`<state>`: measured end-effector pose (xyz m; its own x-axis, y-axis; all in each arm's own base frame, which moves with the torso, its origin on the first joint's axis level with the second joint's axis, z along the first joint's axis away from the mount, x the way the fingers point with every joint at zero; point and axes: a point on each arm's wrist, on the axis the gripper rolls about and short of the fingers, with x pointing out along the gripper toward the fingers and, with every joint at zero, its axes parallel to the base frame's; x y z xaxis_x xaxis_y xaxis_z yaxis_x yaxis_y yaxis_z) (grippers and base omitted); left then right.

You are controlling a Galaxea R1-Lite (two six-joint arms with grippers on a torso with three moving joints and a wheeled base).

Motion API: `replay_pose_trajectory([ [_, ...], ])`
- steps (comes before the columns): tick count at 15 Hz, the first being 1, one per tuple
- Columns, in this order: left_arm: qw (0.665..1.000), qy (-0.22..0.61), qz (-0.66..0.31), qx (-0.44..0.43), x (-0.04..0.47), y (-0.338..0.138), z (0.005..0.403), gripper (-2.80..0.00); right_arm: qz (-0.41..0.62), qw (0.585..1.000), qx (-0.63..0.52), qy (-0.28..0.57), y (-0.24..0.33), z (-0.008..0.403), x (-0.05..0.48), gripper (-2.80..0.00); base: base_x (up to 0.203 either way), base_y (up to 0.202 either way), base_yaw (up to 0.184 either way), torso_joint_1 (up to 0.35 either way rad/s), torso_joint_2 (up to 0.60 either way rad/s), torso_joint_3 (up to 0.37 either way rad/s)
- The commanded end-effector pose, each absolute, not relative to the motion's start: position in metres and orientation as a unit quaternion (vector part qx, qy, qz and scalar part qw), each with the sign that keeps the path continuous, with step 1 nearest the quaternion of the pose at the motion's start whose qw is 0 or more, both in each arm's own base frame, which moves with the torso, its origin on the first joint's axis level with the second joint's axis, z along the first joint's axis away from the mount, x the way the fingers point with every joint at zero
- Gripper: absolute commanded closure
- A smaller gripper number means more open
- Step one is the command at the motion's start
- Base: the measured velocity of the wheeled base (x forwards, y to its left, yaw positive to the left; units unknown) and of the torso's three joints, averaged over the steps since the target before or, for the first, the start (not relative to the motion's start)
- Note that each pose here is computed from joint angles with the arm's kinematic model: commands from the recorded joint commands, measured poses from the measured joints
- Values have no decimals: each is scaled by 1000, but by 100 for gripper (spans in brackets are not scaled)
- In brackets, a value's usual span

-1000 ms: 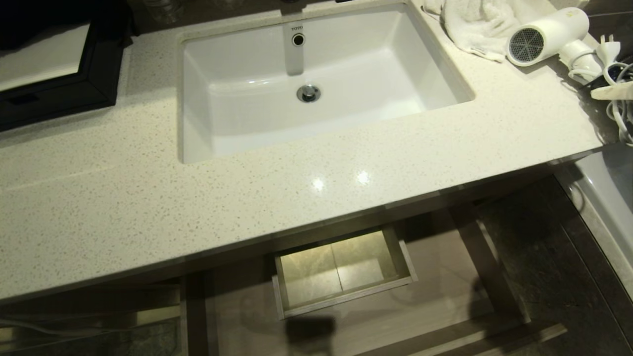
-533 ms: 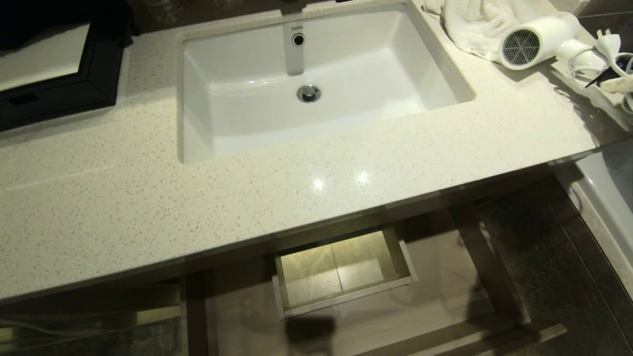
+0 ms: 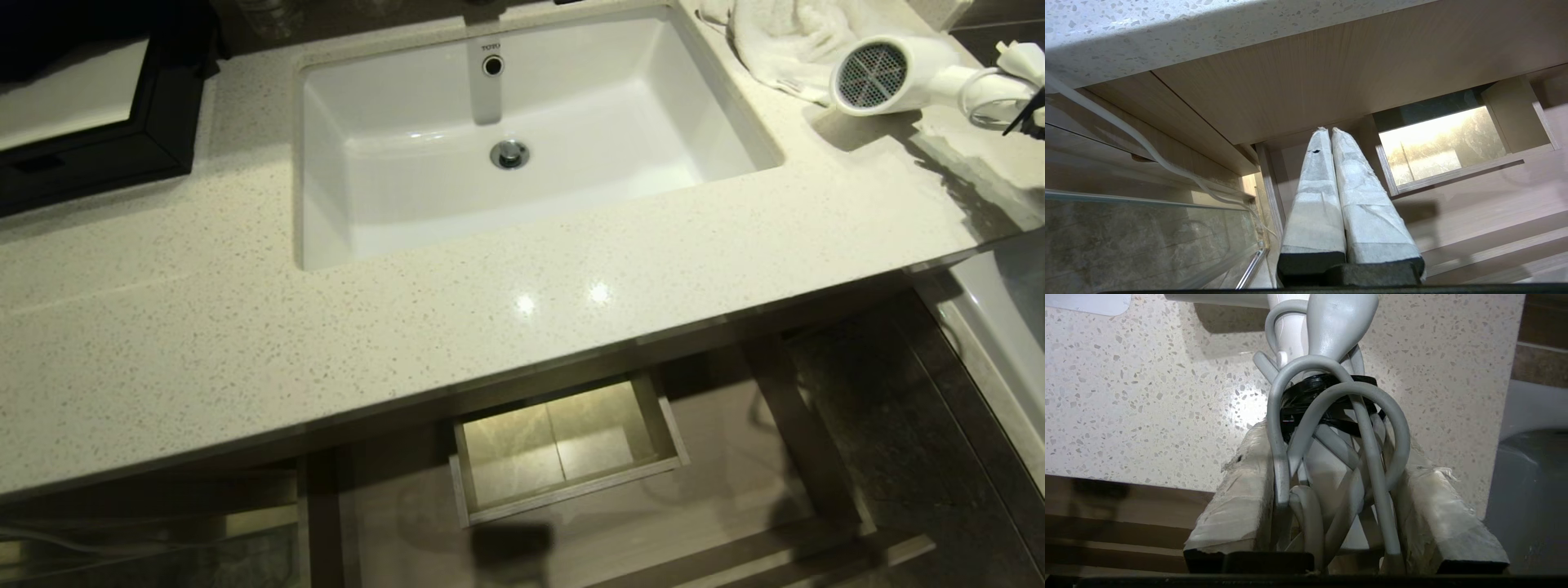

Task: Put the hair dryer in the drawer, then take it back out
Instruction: Pick up the hairdryer

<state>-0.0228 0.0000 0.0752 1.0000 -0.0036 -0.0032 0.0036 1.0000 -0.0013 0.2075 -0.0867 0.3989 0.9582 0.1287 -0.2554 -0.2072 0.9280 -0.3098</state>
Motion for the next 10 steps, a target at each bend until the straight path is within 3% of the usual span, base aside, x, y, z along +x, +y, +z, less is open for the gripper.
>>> replay_pose_trajectory([
  [1,1000,2,-2,-1,-23,0,75,0,68,975,-176,117,-79,405,191,0,0,0,0,0,0,0],
  [10,1000,2,-2,-1,-23,0,75,0,66,975,-181,110,-68,411,167,0,0,0,0,0,0,0],
])
